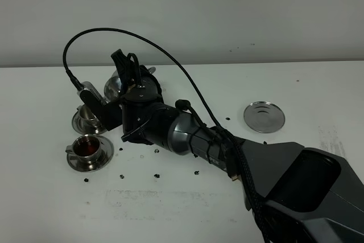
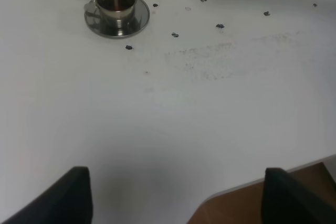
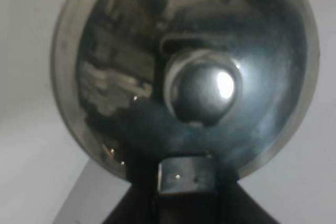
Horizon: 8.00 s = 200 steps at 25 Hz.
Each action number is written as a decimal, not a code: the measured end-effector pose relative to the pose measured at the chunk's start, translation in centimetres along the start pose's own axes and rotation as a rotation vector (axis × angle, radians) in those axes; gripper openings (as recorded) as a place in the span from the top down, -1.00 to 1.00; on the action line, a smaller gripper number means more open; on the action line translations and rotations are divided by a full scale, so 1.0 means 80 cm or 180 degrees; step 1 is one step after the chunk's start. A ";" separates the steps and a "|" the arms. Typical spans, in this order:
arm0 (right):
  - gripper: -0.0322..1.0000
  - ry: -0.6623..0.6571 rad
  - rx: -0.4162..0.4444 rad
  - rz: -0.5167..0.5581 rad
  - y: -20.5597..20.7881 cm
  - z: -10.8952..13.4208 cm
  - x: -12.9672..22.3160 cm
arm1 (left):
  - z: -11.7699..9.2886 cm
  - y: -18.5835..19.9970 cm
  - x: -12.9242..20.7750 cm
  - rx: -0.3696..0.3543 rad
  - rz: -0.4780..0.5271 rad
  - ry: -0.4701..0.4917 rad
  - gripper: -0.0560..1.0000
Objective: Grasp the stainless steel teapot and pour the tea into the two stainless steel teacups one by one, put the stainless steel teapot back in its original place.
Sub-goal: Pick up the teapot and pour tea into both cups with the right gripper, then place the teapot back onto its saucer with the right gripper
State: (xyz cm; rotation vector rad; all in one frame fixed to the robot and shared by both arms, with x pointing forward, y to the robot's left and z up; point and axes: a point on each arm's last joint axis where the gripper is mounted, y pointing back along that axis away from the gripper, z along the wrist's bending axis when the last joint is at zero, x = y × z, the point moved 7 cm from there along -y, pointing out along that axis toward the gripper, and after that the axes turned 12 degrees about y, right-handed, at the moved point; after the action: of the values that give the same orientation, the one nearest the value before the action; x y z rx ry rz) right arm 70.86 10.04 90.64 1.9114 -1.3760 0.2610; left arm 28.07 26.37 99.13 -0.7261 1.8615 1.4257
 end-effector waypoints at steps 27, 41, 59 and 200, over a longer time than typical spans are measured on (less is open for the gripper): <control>0.53 0.0270 0.0133 0.0101 -0.001 -0.006 0.000 | 0.000 0.000 0.000 0.0000 0.0000 -0.0003 -0.32; 0.53 0.0325 0.0207 0.0087 -0.001 -0.011 -0.001 | 0.000 0.000 0.000 0.0000 0.0000 -0.0003 -0.32; 0.53 0.0322 0.0273 0.0035 -0.006 -0.012 0.003 | 0.000 0.000 0.000 0.0000 0.0000 -0.0003 -0.32; 0.53 -0.1966 -0.0555 -0.0535 0.072 -0.036 0.076 | 0.000 0.000 0.000 0.0000 0.0000 -0.0003 -0.32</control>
State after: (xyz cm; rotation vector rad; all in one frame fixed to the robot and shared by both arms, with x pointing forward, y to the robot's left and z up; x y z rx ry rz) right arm 68.97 6.77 98.64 2.0253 -1.5394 -0.5595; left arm 28.07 26.37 99.13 -0.7253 1.8607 1.4258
